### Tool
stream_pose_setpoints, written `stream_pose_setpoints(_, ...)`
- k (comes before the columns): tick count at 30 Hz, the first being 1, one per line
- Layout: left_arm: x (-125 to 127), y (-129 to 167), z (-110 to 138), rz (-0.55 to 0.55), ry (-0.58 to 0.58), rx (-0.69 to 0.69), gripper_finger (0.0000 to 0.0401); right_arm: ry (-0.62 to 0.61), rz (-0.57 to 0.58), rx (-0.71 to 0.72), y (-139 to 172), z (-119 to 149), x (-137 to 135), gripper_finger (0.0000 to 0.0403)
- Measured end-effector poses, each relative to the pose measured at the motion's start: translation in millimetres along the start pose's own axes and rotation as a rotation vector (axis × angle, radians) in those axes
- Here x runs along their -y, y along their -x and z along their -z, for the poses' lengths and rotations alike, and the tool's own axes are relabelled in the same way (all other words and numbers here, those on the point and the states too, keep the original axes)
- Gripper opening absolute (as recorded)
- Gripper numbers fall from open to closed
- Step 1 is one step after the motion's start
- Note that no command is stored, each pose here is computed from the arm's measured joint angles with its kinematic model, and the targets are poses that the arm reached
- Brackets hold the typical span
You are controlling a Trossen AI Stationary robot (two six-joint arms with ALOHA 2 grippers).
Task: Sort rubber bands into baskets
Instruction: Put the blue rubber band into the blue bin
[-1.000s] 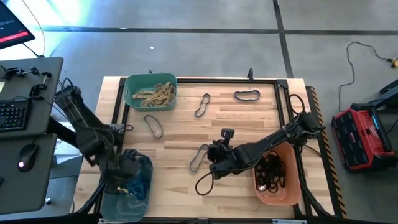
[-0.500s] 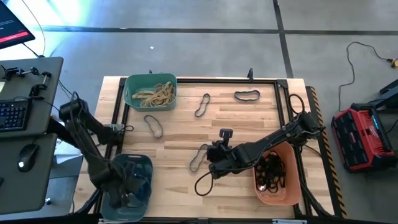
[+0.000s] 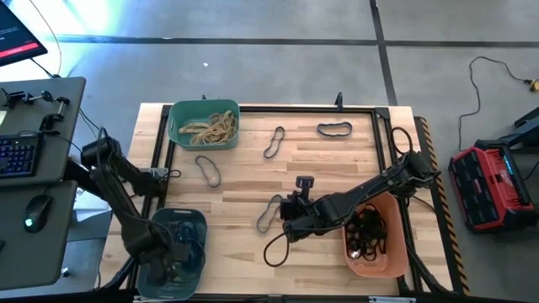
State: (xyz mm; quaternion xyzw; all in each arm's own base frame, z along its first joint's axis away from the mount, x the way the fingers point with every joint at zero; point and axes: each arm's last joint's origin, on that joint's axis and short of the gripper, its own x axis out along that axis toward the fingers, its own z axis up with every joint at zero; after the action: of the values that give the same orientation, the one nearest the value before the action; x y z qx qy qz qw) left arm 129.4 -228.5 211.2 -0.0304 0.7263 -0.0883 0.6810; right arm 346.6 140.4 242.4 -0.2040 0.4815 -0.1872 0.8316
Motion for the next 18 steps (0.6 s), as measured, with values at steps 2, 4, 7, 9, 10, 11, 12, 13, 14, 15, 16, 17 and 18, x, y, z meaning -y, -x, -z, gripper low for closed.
stream_pose_setpoints(2,2,9,0,0.027,0.013,0.027,0.0165,0.002,-0.003,-0.002,0,0,0,0.0)
stream_pose_setpoints(4,1,18,-1,0.041,0.027,0.058,0.0178,-0.001,-0.003,-0.001,-1,0,0,0.0)
stream_pose_setpoints(7,-3,33,-4,0.038,0.046,0.116,0.0187,-0.005,-0.015,0.0,-1,-1,0,0.0)
stream_pose_setpoints(9,-7,43,-5,0.039,0.057,0.162,0.0188,-0.009,-0.023,-0.001,-1,-1,0,0.0)
stream_pose_setpoints(10,-9,49,-6,0.046,0.06,0.191,0.0188,-0.01,-0.027,-0.001,-1,-1,0,0.0)
stream_pose_setpoints(11,-11,54,-6,0.054,0.063,0.221,0.0188,-0.01,-0.033,-0.003,-1,-1,0,0.0)
stream_pose_setpoints(12,-14,60,-5,0.057,0.067,0.252,0.0188,-0.01,-0.037,-0.004,-1,-1,-1,0.0)
stream_pose_setpoints(13,-18,66,-5,0.055,0.071,0.287,0.0188,-0.01,-0.038,-0.004,-1,-1,-1,0.0)
stream_pose_setpoints(14,-23,72,-5,0.056,0.072,0.321,0.0188,-0.011,-0.038,-0.004,-1,-1,-1,0.0)
stream_pose_setpoints(15,-28,77,-6,0.052,0.08,0.358,0.0188,-0.01,-0.037,-0.003,-1,-1,-1,0.0)
stream_pose_setpoints(16,-34,83,-6,0.039,0.093,0.395,0.0188,-0.011,-0.038,-0.003,-1,-1,-1,0.0)
stream_pose_setpoints(17,-40,88,-7,0.025,0.119,0.429,0.0188,-0.011,-0.038,-0.003,-1,-1,-1,0.0)
stream_pose_setpoints(18,-47,93,-10,0.017,0.14,0.457,0.0188,-0.014,-0.039,0.0,-1,-1,-1,0.0)
